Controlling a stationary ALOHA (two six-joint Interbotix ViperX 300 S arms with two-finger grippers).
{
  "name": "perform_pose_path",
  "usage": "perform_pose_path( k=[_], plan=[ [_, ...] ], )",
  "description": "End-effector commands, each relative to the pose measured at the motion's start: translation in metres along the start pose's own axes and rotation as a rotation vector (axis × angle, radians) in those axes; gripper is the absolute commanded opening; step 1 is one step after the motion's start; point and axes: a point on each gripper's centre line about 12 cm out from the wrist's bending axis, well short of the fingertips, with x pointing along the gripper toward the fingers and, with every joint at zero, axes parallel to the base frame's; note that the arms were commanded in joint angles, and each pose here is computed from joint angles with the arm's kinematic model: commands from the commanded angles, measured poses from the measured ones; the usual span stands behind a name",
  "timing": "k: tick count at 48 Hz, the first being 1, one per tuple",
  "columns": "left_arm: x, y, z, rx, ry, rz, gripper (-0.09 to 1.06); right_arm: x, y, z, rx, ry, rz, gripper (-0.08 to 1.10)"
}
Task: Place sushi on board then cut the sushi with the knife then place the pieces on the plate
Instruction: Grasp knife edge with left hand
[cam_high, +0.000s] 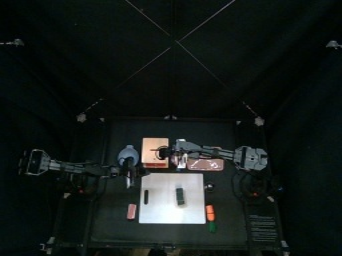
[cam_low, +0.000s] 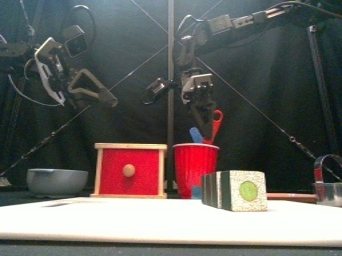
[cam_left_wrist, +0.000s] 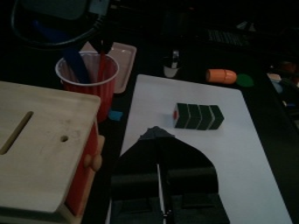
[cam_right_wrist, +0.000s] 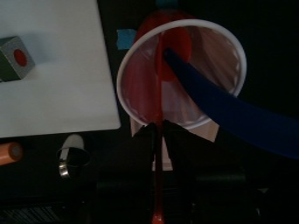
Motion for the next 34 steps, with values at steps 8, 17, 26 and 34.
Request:
perform_pose_path(
  k=[8,17,26,34],
  plan=[
    [0.001,0.0,0.006,-0.002,-0.019,0.001,-0.02,-0.008,-0.006,-0.002,-0.015,-0.017,-0.017,0.49],
    [0.001,0.0,0.006,-0.002,-0.019,0.001,-0.02,-0.012,-0.008,-0.001,-0.011,-0.026,-0.022,0.39],
    [0.001,0.0,0.006,-0.003,-0.019,0.001,-0.02,-0.032,-0.009,0.0,-0.003,-0.055,-0.028,0.39],
    [0.001,0.0,0.006,-0.003,-0.019,0.001,-0.02,-0.05,-0.011,-0.004,0.004,-0.082,-0.037,0.38]
  ],
)
